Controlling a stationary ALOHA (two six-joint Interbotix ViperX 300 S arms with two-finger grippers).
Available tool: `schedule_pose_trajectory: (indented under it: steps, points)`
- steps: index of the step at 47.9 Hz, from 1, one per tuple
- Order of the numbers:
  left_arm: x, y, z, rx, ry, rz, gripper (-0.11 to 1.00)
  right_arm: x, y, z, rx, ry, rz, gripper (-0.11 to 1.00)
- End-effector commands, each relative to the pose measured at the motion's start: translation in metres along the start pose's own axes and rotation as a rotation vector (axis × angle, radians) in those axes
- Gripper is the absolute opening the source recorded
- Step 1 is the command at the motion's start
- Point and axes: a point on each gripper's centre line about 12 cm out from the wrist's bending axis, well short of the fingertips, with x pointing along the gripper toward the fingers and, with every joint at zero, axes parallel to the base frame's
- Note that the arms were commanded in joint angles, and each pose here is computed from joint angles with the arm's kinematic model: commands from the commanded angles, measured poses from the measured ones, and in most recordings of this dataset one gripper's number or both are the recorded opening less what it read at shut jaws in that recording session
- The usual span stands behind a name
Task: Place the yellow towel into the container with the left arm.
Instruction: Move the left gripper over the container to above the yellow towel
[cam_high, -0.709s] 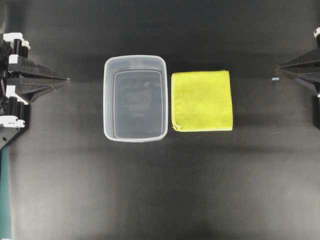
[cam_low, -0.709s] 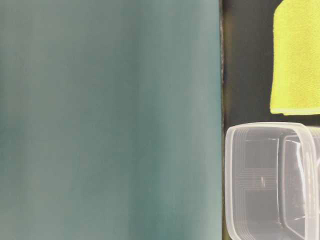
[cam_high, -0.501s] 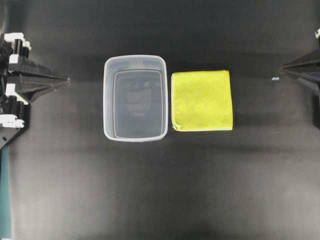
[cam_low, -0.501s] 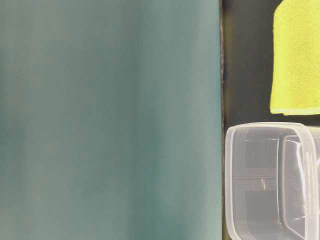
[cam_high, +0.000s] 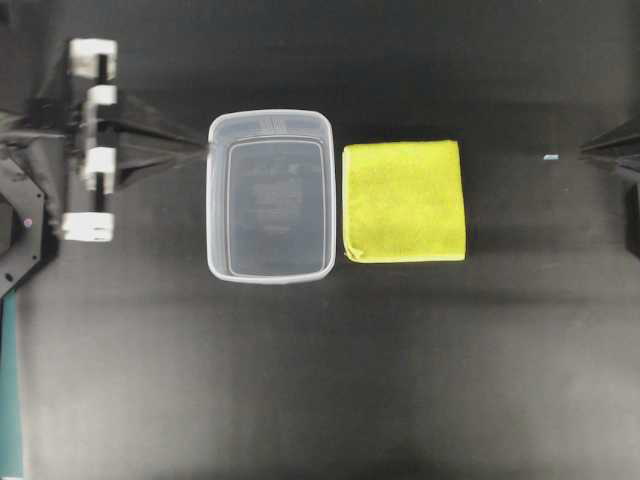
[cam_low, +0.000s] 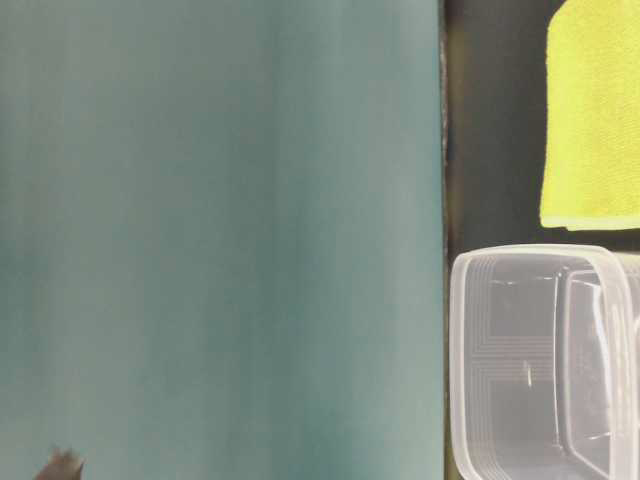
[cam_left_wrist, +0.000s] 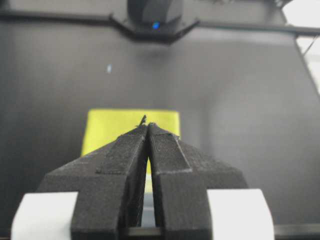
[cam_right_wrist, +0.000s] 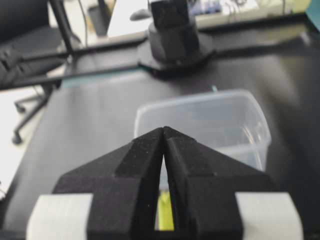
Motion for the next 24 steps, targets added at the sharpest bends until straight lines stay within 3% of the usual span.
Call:
schedule_pose_trajectory:
  steps: [1,6,10,18,24]
  points:
    - [0.016,0.000,0.017,0.009,0.008,0.002,0.01,-0.007,-0.002,0.005,-0.008,0.004,-0.019,0.00]
    - [0.036,-0.001,0.019,0.007,0.049,0.001,0.01,-0.014,-0.005,0.004,-0.006,-0.003,-0.039,0.04]
    - [0.053,-0.004,0.022,0.006,0.072,-0.006,0.01,-0.016,-0.006,0.000,-0.007,-0.001,-0.043,0.14]
    - [0.095,-0.007,0.026,0.014,0.167,-0.006,0.04,-0.017,-0.007,-0.009,-0.003,0.014,-0.045,0.55]
    - [0.126,0.003,0.018,0.006,0.338,0.026,0.18,-0.018,-0.007,-0.007,0.004,0.005,-0.042,0.81]
